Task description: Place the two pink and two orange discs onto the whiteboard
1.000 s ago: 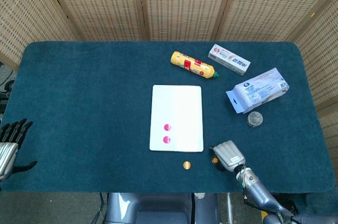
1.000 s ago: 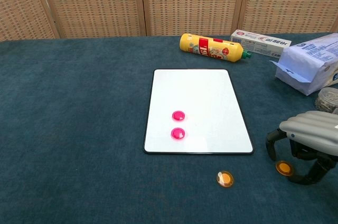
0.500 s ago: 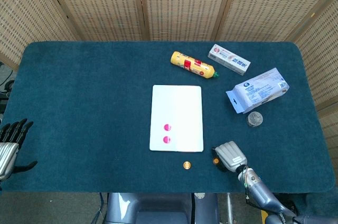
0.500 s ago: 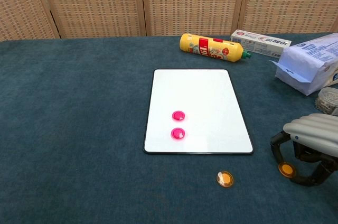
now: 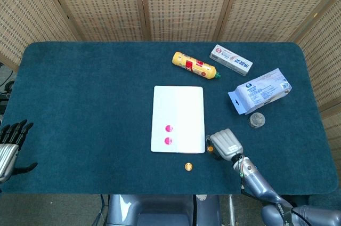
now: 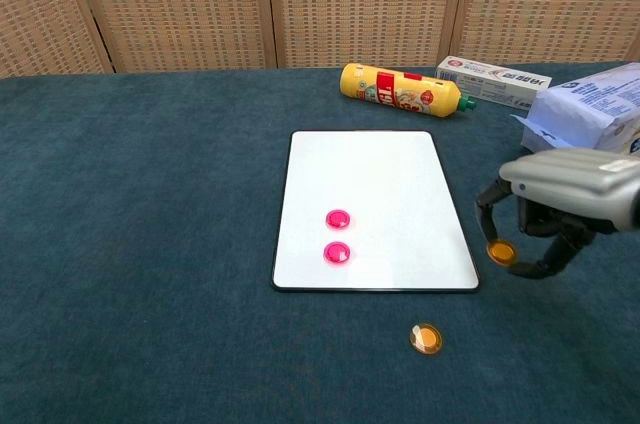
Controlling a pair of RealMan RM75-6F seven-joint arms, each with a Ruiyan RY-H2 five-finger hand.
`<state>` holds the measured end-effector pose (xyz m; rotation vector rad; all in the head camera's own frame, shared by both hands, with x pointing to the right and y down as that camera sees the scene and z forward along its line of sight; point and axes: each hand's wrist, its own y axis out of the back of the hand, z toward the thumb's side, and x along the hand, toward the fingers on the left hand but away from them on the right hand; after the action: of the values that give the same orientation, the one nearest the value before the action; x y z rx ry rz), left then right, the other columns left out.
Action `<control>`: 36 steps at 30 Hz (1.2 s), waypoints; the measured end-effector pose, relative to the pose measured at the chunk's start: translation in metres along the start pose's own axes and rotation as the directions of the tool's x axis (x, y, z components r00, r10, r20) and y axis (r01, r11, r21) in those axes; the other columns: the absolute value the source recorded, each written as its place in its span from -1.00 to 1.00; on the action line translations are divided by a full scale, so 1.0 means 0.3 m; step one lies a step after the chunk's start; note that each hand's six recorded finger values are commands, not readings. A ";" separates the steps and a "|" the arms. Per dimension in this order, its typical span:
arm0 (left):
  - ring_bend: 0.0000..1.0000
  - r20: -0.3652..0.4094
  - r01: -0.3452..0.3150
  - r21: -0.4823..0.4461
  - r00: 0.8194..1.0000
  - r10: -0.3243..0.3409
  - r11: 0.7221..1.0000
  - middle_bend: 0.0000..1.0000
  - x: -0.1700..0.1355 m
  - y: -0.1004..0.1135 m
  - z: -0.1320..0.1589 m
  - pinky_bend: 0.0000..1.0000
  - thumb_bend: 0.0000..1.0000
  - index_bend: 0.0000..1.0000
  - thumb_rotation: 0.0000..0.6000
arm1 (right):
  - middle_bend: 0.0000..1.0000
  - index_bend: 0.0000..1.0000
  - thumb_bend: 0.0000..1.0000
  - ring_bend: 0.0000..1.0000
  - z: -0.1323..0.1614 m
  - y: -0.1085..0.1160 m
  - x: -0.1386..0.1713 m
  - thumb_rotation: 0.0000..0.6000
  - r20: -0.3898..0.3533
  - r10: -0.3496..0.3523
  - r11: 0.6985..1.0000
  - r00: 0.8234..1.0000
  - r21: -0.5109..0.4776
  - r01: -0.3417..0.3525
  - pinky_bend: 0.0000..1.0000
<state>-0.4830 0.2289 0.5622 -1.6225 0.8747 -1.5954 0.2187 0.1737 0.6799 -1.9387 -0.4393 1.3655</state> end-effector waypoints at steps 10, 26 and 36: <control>-1.00 -0.012 0.004 -0.011 1.000 -0.004 1.000 -1.00 0.012 0.004 -0.013 -1.00 -1.00 -1.00 1.00 | 1.00 0.12 -0.22 0.88 0.100 0.111 -0.194 1.00 0.069 0.005 1.000 0.998 -0.024 -0.003 1.00; -1.00 -0.022 0.017 -0.019 1.000 -0.018 1.000 -1.00 0.026 0.003 -0.024 -1.00 -1.00 -1.00 1.00 | 1.00 -0.30 -0.41 0.88 0.135 0.065 -0.296 1.00 0.130 0.036 0.997 0.991 0.066 -0.045 1.00; -1.00 -0.018 0.016 -0.020 1.000 -0.017 1.000 -1.00 0.026 0.004 -0.020 -1.00 -1.00 -1.00 1.00 | 1.00 -0.45 -0.44 0.88 0.147 0.103 -0.249 1.00 0.097 0.003 0.998 0.995 0.065 -0.010 1.00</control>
<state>-0.4889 0.2216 0.5653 -1.6354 0.8914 -1.6195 0.1458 0.1208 0.6998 -1.8286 -0.4293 1.4644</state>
